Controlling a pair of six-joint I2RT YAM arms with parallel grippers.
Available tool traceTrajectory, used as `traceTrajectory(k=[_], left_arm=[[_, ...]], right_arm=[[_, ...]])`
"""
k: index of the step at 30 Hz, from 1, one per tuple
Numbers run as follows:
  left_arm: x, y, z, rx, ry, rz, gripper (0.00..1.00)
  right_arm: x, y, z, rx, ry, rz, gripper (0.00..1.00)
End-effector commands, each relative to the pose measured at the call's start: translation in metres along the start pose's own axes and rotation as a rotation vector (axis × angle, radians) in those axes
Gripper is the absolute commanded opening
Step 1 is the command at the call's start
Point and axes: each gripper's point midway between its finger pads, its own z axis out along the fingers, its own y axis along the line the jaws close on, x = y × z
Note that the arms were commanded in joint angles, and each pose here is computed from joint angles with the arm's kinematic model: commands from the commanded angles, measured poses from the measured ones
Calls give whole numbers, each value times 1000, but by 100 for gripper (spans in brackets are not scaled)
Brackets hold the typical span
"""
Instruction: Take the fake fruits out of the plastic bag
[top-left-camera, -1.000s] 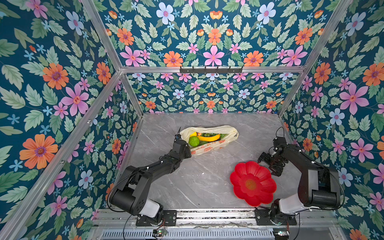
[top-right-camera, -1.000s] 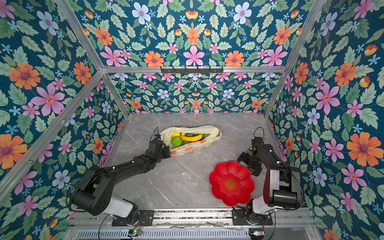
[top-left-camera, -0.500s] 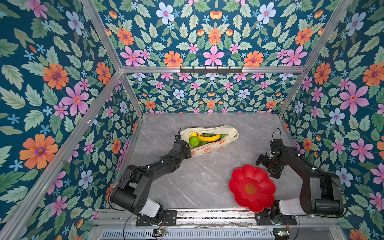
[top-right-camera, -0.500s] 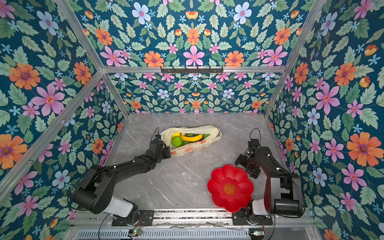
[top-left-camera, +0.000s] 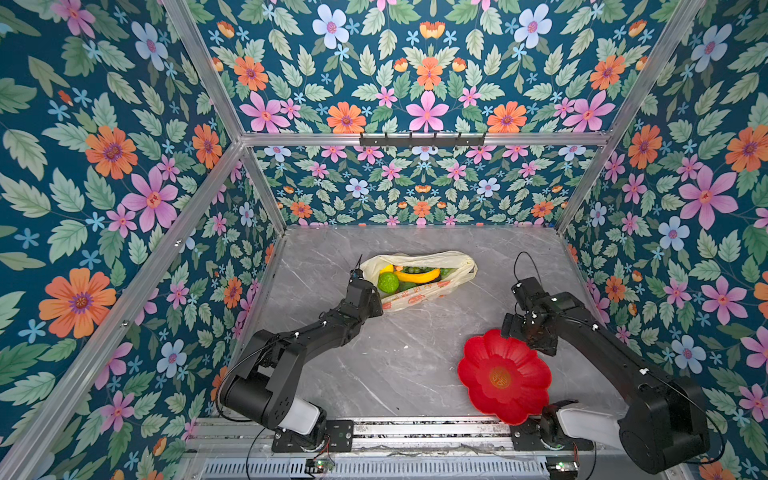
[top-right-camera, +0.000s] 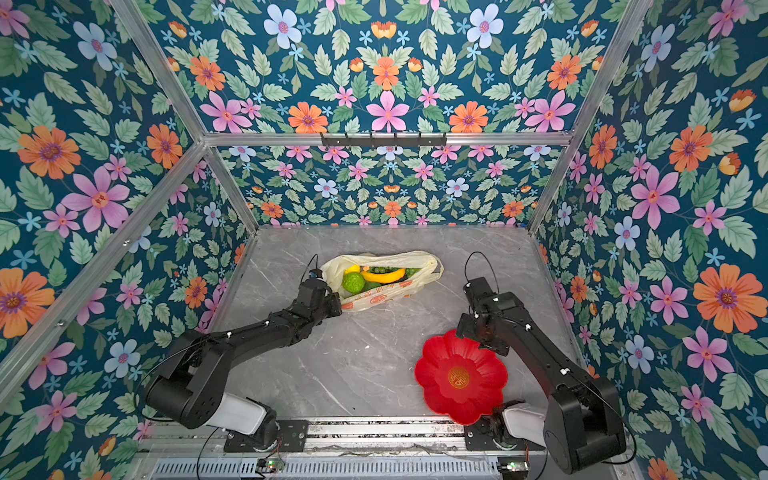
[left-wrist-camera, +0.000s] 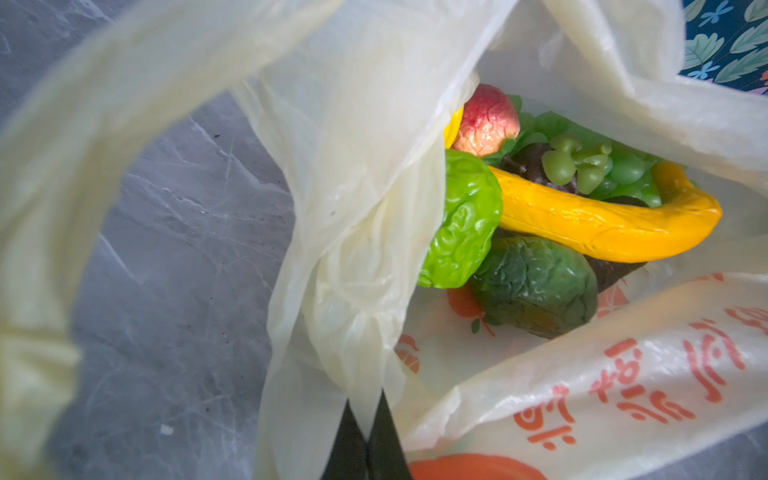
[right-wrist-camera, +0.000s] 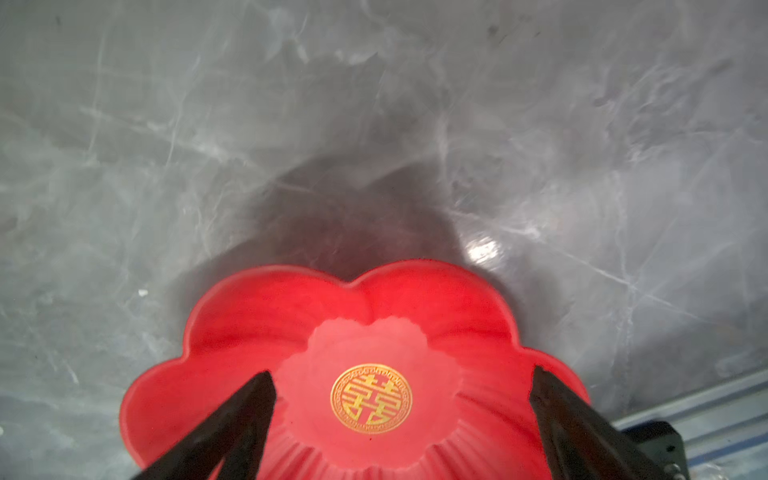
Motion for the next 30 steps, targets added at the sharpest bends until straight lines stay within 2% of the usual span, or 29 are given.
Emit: traceTrajectory(k=[1,10,14,19,24,30], left_arm=[[-3,0,1,-3,-10,9,0],[-4,2,0,-13,-14,14,0],[-3,2,2,-16,-10,16,0],[-3,2,2,-16,-9,16,0],[-2,2,2,-17,-11,20,0],[-4,1,0,-12,-17,19,0]], right_arm=[[15,28,7,-85,57,-12,98],[33,59,48,-92,131,-67,95],[24,66,54,-105,93,-84,94],[1,69,54,-73,6,-101,94],[-10,72,53,-31,-10,-117,94],[-13,89,17,-113,-34,-160,94]])
